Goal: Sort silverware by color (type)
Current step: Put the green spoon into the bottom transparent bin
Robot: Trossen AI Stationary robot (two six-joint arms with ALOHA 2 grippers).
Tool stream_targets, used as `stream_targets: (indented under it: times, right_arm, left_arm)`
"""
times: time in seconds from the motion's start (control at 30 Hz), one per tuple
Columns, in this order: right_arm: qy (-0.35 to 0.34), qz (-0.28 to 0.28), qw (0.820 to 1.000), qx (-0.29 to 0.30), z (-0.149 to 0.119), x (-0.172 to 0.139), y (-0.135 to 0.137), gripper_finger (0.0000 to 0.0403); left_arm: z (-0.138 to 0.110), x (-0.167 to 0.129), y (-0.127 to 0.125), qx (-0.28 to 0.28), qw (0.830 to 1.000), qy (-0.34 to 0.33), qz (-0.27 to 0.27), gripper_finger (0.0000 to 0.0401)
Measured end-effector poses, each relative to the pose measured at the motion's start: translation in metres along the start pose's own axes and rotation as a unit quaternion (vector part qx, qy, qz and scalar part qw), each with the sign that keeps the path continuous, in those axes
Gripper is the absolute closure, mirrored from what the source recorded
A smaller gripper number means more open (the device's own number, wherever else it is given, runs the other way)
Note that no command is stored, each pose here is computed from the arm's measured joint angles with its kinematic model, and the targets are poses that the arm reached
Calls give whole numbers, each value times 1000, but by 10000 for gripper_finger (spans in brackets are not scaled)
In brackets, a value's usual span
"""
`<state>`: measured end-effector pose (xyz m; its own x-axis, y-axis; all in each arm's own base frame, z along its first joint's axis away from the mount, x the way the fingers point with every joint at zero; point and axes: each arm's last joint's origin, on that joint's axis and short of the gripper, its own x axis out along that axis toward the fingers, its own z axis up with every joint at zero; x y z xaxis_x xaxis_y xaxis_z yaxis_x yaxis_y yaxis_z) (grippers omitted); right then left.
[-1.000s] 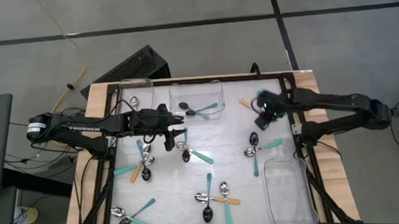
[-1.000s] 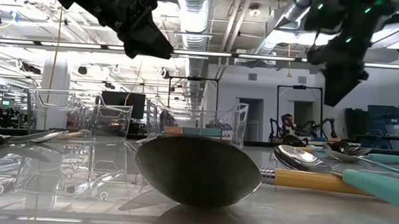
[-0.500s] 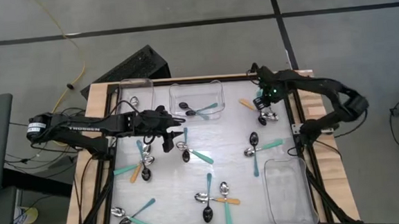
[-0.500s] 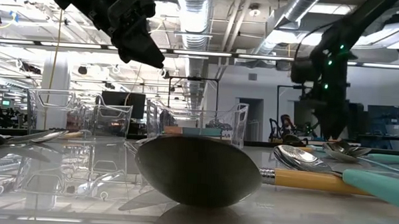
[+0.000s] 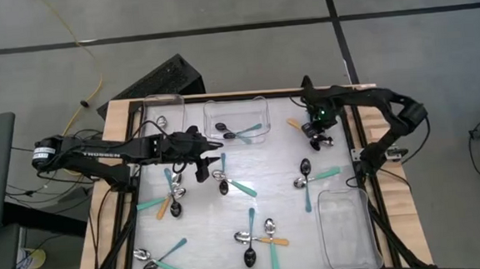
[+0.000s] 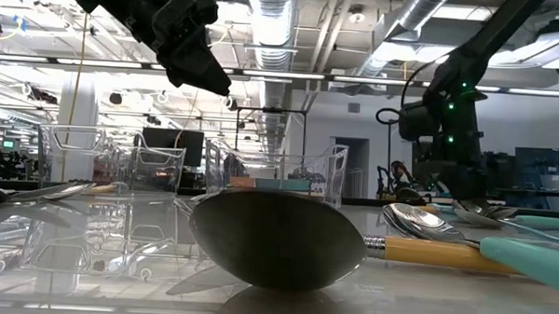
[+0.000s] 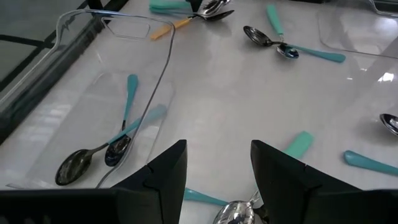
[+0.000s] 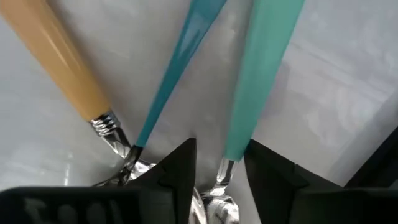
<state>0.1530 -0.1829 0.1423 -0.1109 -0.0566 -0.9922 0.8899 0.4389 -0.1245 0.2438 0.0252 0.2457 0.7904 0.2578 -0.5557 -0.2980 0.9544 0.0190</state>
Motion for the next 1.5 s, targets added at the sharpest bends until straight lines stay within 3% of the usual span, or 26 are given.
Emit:
stream_targets:
  times: [0.23, 0.33, 0.57, 0.67, 0.77, 0.83, 0.9, 1.03, 1.27, 1.37, 1.5]
  right_arm:
    - [-39, -46, 998, 23, -3, -11, -4, 361]
    - [-73, -58, 995, 34, -6, -24, -10, 360]
    - [-199, -23, 979, 41, -23, -73, -23, 358]
    - [-261, 21, 965, 6, -38, -96, -19, 358]
    - [-316, 92, 942, -69, -59, -118, -8, 357]
    - [-359, 142, 912, -136, -75, -133, 4, 357]
    - [-387, 210, 869, -224, -94, -142, 18, 356]
    - [-415, 339, 752, -383, -137, -159, 39, 356]
    - [-378, 423, 601, -563, -198, -169, 57, 356]
    - [-340, 447, 562, -607, -220, -168, 63, 355]
    - [-318, 439, 538, -646, -241, -165, 69, 355]
  left_arm:
    - [0, 0, -1, 0, 1000, 0, -3, 239]
    - [0, 0, -2, -1, 1000, 1, -5, 239]
    - [-3, -2, -9, 8, 1000, 11, -16, 239]
    - [-4, -2, -12, 13, 1000, 11, -19, 239]
    - [-4, -3, -14, 16, 1000, 9, -13, 239]
    - [-4, -3, -15, 18, 1000, 8, -7, 239]
    - [-4, -3, -15, 18, 1000, 7, -1, 239]
    - [-4, -3, -15, 19, 1000, 7, 0, 239]
    - [-3, -3, -15, 31, 1000, 4, 0, 239]
    - [-2, -3, -15, 29, 1000, -4, 9, 239]
    - [0, -3, -15, 27, 1000, -12, 10, 239]
